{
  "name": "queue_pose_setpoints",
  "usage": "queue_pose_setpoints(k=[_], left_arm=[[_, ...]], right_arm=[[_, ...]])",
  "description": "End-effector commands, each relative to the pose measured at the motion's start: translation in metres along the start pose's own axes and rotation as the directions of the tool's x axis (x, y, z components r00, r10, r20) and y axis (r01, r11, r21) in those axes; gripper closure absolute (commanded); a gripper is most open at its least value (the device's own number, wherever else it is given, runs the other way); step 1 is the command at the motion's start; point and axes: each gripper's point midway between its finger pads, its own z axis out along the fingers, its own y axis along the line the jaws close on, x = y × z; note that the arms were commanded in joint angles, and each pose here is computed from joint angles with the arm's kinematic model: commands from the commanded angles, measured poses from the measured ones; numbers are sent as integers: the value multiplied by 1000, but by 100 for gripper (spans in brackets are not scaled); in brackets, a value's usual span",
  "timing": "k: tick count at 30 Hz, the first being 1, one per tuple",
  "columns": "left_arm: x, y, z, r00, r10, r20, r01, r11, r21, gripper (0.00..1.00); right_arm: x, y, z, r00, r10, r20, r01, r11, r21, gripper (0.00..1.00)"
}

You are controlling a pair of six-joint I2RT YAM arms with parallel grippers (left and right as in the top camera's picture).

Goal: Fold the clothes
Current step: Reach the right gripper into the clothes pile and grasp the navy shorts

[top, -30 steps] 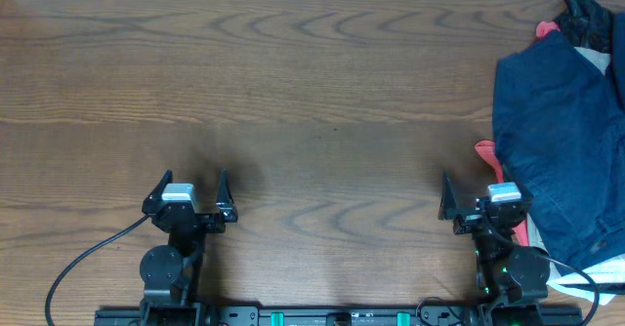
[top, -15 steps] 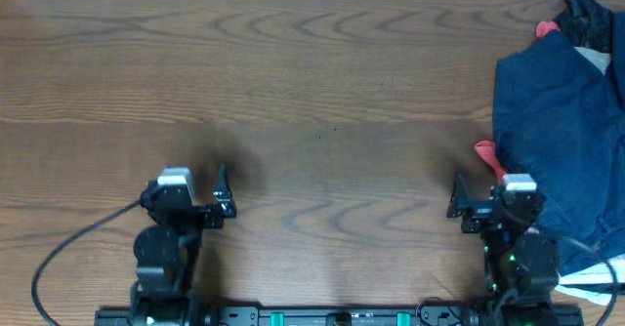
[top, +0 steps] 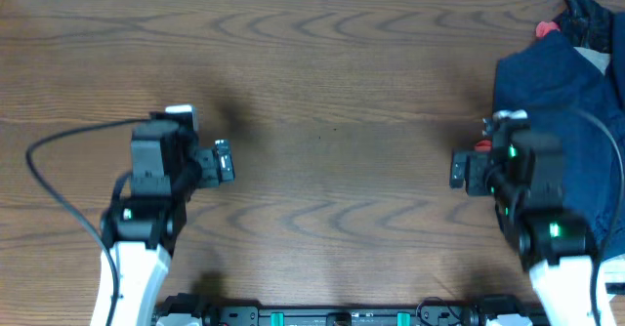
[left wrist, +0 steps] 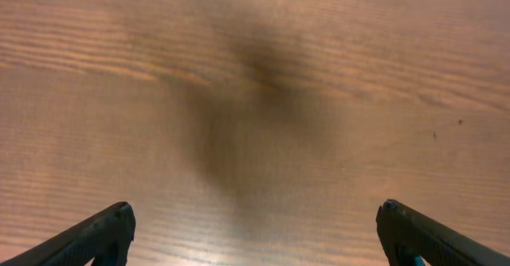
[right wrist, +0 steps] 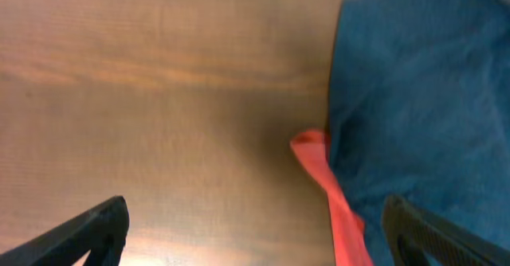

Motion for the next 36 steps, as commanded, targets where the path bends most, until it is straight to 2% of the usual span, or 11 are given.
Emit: queue_pose_setpoints(k=[1,6,11,16,21,23,28,31,34,36], left_arm=[[-9,-1,3,999,-3,-40,2,1000,-12,2],[-1,0,10,996,-3,-84,2,1000,-18,2],[-3,0,11,997,-3,-76,2,1000,-17,2],[-5,0,12,998,-3,-69,2,1000,-16,2],[-5,0,12,998,-3,-69,2,1000,-16,2],[-5,0,12,998,-3,-68,2,1000,-16,2],[-5,0,12,998,-3,-68,2,1000,-16,2],[-6,0,12,998,-3,-65,2,1000,-16,2],[-6,0,12,998,-3,-65,2,1000,-16,2],[-6,0,12,998,-3,-65,2,1000,-16,2]], right_arm=[[-18,-7,9,998,32,-56,-31,999,13,1],[-39,2,35,998,33,-51,-34,999,-26,1],[-52,-23,71,998,56,-13,-54,991,121,1],[-33,-59,108,984,170,-62,-147,949,278,3],[-4,-88,146,942,319,-104,-266,899,348,10],[6,-93,160,928,352,-119,-293,890,350,17],[18,-92,191,915,381,-136,-329,897,294,27],[24,-91,200,913,381,-149,-326,898,296,38],[28,-92,202,910,383,-159,-325,897,300,55],[28,-92,202,910,383,-159,-325,897,300,73]])
